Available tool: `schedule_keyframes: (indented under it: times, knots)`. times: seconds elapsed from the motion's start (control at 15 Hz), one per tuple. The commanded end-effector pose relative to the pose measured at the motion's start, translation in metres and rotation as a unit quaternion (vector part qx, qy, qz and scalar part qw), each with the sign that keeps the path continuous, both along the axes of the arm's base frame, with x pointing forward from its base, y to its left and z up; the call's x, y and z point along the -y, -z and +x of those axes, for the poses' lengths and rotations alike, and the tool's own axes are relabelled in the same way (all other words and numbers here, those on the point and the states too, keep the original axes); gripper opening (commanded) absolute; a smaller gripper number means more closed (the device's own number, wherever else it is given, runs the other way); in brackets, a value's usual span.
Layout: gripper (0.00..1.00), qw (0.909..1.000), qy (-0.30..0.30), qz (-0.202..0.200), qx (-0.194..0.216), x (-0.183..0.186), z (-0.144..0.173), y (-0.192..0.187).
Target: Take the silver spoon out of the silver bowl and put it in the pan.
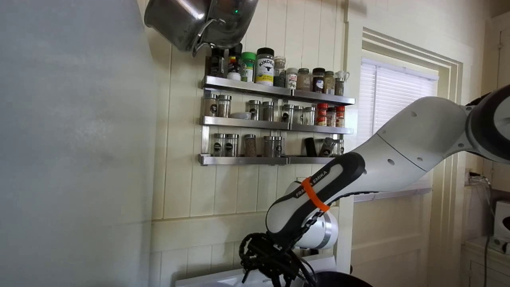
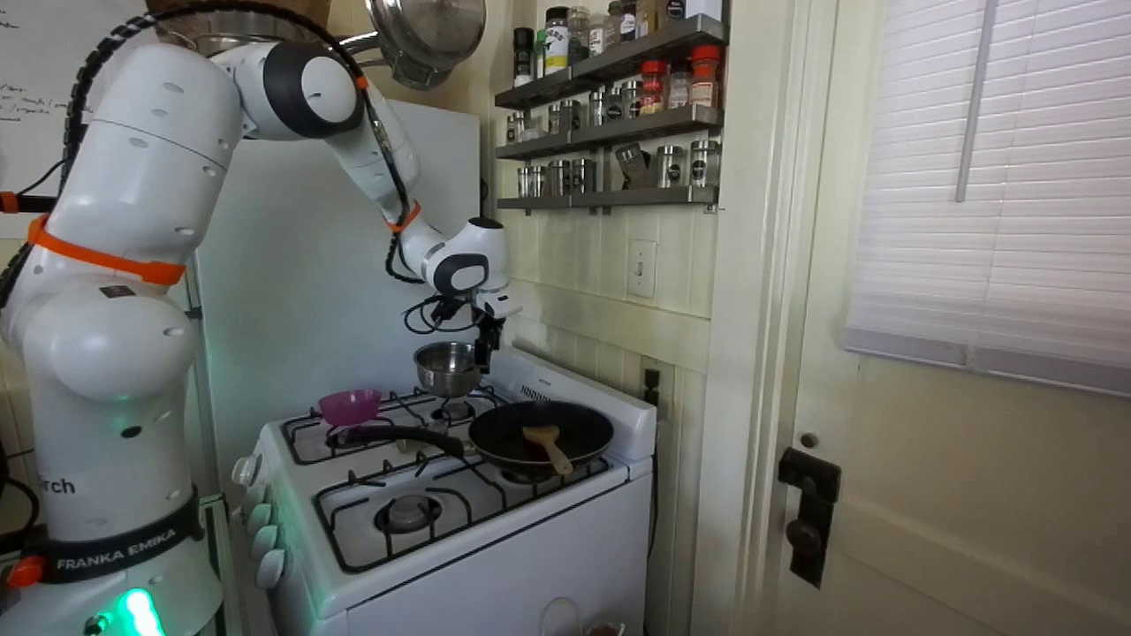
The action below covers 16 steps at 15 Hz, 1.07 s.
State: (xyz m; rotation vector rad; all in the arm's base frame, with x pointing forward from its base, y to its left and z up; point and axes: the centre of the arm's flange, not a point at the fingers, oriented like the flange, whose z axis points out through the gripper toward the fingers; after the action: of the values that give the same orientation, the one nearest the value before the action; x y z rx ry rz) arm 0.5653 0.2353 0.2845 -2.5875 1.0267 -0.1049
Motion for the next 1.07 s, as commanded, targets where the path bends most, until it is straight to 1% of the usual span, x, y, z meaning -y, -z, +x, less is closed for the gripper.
schedule_keyframes:
  times: [0.0,0.13,0.27,0.33,0.4,0.53,0.6,0.73,0.93,1.0]
  knots:
    - [1.0,0.999,0.025,-0.015,-0.034,0.01,-0.03,-0.013]
    - [1.0,0.9991,0.029,-0.023,-0.021,0.011,-0.031,-0.016]
    - [1.0,0.9989,0.033,-0.028,-0.017,0.011,-0.031,-0.017]
    - [0.82,0.9989,0.033,-0.03,-0.015,0.011,-0.031,-0.018]
    - [0.73,0.9987,0.035,-0.032,-0.017,0.012,-0.03,-0.018]
    - [0.58,0.9986,0.036,-0.036,-0.018,0.012,-0.029,-0.018]
    - [0.49,0.9985,0.038,-0.035,-0.019,0.012,-0.029,-0.016]
    - [0.35,0.9986,0.037,-0.033,-0.02,0.012,-0.027,-0.013]
    - [0.11,0.9988,0.03,-0.031,-0.021,0.007,-0.022,-0.006]
    - [0.04,0.9989,0.029,-0.031,-0.022,0.006,-0.022,-0.004]
